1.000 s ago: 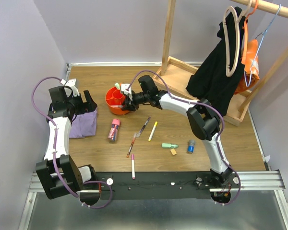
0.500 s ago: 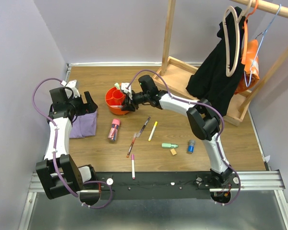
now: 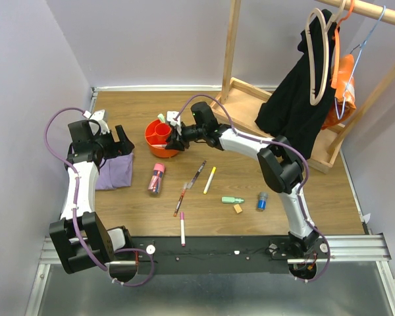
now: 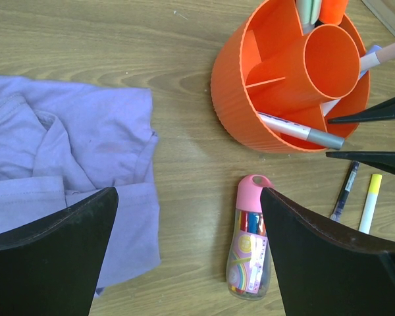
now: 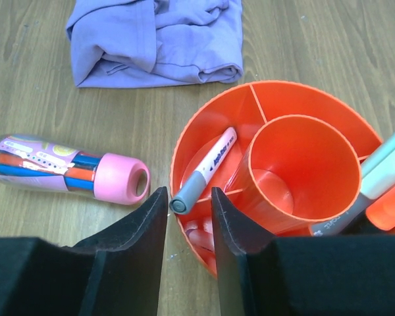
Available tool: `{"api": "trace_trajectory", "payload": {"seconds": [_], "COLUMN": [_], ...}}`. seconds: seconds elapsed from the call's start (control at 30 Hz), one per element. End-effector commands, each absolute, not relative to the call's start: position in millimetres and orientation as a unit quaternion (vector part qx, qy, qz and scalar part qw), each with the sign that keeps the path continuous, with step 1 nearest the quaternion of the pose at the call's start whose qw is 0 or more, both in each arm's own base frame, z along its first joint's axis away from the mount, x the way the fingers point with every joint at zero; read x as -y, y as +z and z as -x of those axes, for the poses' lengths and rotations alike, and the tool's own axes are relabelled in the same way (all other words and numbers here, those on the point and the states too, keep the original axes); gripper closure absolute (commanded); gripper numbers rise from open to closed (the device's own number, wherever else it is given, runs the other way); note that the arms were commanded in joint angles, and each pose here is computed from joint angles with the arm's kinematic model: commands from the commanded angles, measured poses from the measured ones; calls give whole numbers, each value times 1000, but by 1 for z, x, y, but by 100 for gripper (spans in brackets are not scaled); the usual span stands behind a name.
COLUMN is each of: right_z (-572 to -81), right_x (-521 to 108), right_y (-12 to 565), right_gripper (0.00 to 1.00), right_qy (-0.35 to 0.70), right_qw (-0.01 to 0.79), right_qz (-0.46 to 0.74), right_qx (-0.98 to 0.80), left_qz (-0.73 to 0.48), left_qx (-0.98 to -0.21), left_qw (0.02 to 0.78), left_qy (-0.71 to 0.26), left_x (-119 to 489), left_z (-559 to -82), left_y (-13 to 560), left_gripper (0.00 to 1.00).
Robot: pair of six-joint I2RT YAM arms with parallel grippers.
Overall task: Sort the stationery into containers
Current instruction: Pick up the pen from the storage box.
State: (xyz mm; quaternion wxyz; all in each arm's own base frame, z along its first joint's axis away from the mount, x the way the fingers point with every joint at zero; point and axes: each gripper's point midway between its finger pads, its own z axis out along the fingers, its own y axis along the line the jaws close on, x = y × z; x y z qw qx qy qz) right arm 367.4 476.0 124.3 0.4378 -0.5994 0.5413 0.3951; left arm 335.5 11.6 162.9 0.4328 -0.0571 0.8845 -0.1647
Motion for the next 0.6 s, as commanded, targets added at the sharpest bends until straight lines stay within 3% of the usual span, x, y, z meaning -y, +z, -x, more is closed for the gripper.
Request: {"api": "trace_trajectory", "payload": {"seconds": [0.0, 0.1, 0.23, 0.57], "right_z": [-372, -372, -370, -376], "right_x": [-477, -476, -476, -480], "right_y": [144, 138, 135, 208], "right_gripper": [62, 65, 77, 82], "right_qy": [387, 385, 388, 387], "right_qw": [451, 444, 433, 477], "right_qz": [597, 598, 602, 586], "right_qx": [-539, -545, -547, -528], "left_qz": [50, 50, 49, 55], "left_qx": [-879, -879, -879, -870], "left_qw": [440, 440, 440, 453], "left_qy": [-177, -177, -178, -185], "left_x": [-6, -6, -6, -6], "left_z": [-337, -337, -338, -344], "left_y": [165, 165, 165, 173], "left_gripper": [2, 2, 2, 2]}}
